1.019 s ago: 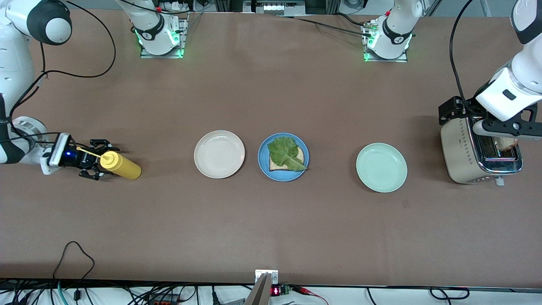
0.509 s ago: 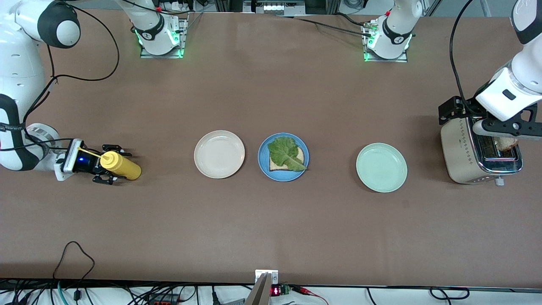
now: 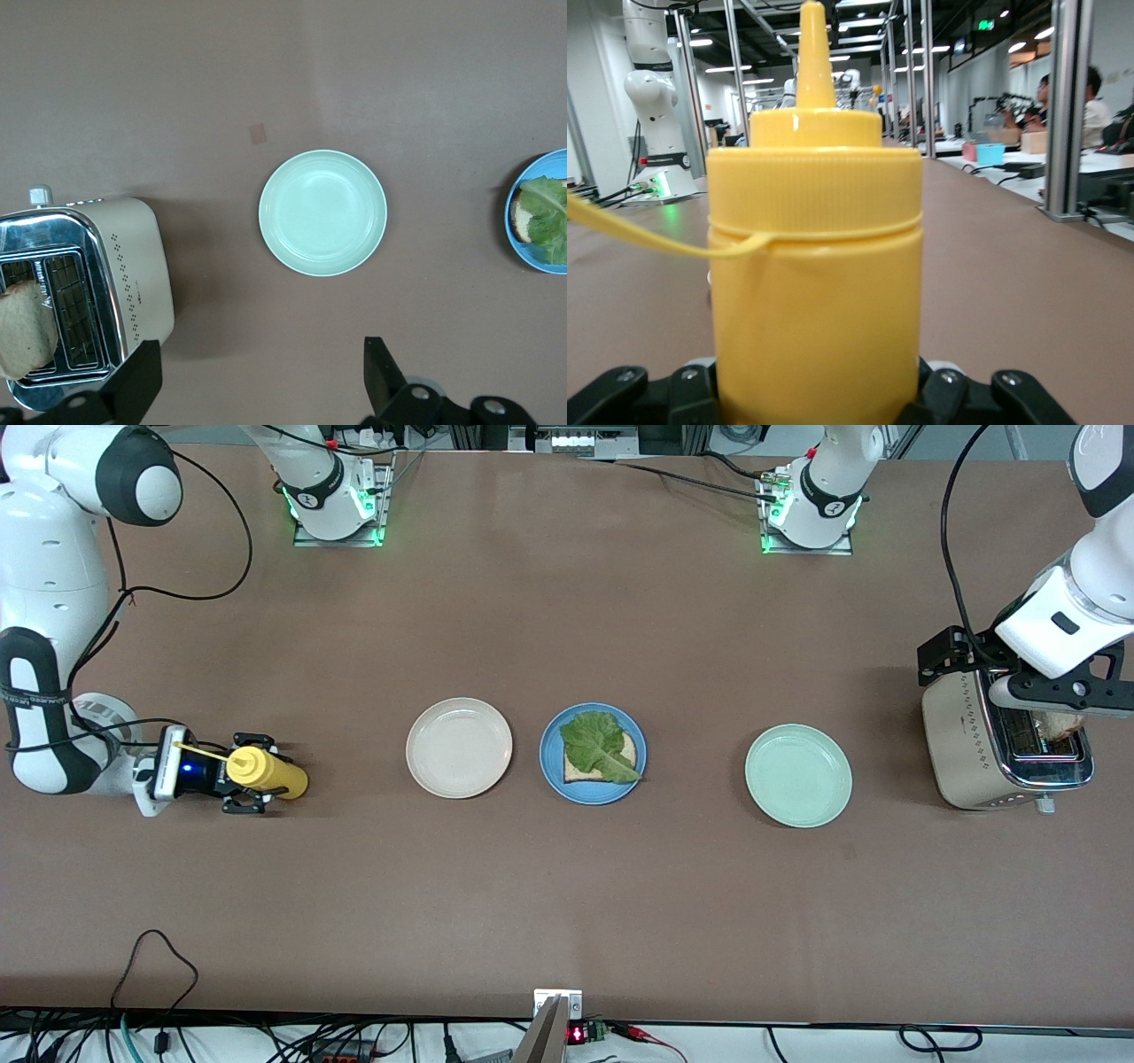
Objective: Make sandwich in blue plate with both arms
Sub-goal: 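Lift the mustard bottle and carry it over the blue plate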
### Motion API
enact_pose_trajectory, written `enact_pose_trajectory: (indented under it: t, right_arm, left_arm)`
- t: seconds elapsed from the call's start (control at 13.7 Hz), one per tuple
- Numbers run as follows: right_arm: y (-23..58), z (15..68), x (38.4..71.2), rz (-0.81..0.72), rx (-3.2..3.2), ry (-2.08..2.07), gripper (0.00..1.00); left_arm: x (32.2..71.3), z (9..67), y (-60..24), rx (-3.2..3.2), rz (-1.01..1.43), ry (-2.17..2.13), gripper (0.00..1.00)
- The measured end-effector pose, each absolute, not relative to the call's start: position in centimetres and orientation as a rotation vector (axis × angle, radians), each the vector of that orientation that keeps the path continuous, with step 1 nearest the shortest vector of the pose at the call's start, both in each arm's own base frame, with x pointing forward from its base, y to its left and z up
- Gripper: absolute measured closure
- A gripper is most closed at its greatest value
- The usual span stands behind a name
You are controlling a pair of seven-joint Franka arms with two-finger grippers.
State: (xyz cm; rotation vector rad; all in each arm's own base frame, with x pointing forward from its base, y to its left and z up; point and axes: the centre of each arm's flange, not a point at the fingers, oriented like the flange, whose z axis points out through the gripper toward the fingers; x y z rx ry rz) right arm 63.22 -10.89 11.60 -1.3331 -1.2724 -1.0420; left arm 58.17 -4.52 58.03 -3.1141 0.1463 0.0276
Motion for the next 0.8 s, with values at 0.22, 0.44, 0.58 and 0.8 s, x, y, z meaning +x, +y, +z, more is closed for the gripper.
enact_pose_trajectory:
  t: [0.22,0.44,0.58,0.8]
  right_arm:
    - [-7.1,15.8,65.4,-0.927,-1.373,-1.336,0.44]
    - [-2.7,19.9,67.2,-0.845,-1.421,-1.377,0.56]
    - [0.0,21.6,68.0,-0.808,-1.459,-1.395,0.56]
    - [2.8,23.6,68.8,-0.754,-1.529,-1.412,0.56]
  left_arm:
    - [58.2,58.0,-4.5,-3.114,0.028,0.145,0.00]
    - [58.2,58.0,-4.5,-3.114,0.029,0.145,0.00]
    - [58.2,58.0,-4.4,-3.114,0.030,0.144,0.00]
    - [58.2,58.0,-4.1,-3.114,0.031,0.142,0.00]
